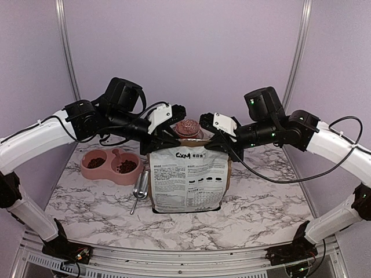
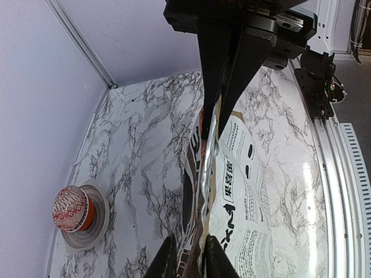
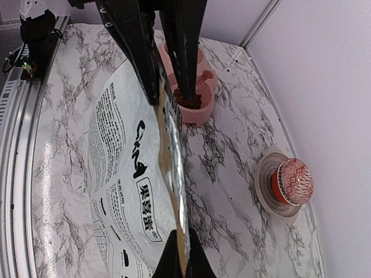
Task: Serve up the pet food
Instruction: Press the seal on the pet food bag.
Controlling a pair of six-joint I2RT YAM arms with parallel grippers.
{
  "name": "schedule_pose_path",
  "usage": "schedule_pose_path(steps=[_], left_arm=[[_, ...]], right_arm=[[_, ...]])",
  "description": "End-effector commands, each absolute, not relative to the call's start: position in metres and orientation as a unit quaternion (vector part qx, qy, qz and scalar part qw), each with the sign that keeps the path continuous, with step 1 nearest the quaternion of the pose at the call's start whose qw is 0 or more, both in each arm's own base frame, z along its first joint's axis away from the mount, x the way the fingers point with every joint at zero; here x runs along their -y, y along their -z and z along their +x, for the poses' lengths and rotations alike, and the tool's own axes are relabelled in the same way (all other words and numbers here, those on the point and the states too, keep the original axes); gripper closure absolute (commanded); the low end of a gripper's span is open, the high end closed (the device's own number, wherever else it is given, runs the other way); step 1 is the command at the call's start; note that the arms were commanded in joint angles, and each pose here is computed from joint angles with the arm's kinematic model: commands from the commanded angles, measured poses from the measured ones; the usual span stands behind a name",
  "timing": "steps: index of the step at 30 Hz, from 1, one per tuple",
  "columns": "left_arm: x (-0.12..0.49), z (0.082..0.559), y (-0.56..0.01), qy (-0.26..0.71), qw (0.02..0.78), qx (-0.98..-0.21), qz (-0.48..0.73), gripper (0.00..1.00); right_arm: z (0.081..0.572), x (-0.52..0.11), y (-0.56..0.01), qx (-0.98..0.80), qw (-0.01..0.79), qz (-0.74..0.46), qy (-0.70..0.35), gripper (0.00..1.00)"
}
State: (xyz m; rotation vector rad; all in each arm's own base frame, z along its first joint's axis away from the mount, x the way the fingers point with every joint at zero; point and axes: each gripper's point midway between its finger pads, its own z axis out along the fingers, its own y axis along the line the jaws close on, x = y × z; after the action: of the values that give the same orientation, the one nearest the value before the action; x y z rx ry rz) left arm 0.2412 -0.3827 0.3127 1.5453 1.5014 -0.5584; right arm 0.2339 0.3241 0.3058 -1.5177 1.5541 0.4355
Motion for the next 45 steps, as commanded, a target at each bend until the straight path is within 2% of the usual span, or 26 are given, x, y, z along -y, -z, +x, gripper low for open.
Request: schedule_pose_path(steps=[1, 11, 12, 14, 15, 23, 30, 33, 36, 37, 38, 45], left_arm=[[0.360, 0.246, -0.280, 0.180, 0.399, -0.642, 0.629, 0.81], [0.354, 0.239, -0.272, 0.175, 0.384, -0.640, 0.642, 0.77], [0.353, 0.239, -0.271, 0.174, 0.384, -0.639, 0.644, 0.82], [0.353, 0.240, -0.270, 0.170, 0.384, -0.638, 0.646, 0.98], [0.353, 0.241, -0.271, 0.166, 0.386, -0.637, 0.646, 1.00], [0.339, 0.270, -0.293, 0.078, 0.454, -0.630, 0.625, 1.00], [0.335, 0.262, -0.303, 0.077, 0.488, -0.598, 0.631, 1.00], [0.326, 0.262, -0.299, 0.054, 0.493, -0.591, 0.637, 0.85], [0.316, 0.259, -0.297, 0.036, 0.499, -0.584, 0.639, 0.82], [0.313, 0.258, -0.297, 0.030, 0.503, -0.583, 0.637, 0.88], [0.310, 0.259, -0.296, 0.024, 0.505, -0.582, 0.637, 0.99], [0.307, 0.258, -0.293, 0.020, 0.511, -0.580, 0.634, 1.00]], right_arm=[[0.237, -0.309, -0.359, -0.606, 0.521, -0.578, -0.166, 1.00], [0.237, -0.307, -0.360, -0.605, 0.524, -0.576, -0.166, 1.00], [0.237, -0.307, -0.360, -0.605, 0.524, -0.576, -0.165, 1.00], [0.236, -0.307, -0.360, -0.605, 0.524, -0.576, -0.165, 1.00], [0.236, -0.307, -0.359, -0.605, 0.524, -0.576, -0.165, 1.00], [0.236, -0.301, -0.356, -0.612, 0.523, -0.571, -0.159, 1.00], [0.237, -0.305, -0.350, -0.617, 0.512, -0.575, -0.164, 1.00], [0.239, -0.306, -0.351, -0.616, 0.514, -0.574, -0.161, 1.00], [0.241, -0.305, -0.353, -0.617, 0.519, -0.571, -0.155, 1.00], [0.243, -0.305, -0.355, -0.617, 0.522, -0.570, -0.151, 1.00], [0.244, -0.304, -0.356, -0.617, 0.524, -0.568, -0.149, 1.00], [0.249, -0.301, -0.364, -0.614, 0.544, -0.556, -0.133, 1.00]])
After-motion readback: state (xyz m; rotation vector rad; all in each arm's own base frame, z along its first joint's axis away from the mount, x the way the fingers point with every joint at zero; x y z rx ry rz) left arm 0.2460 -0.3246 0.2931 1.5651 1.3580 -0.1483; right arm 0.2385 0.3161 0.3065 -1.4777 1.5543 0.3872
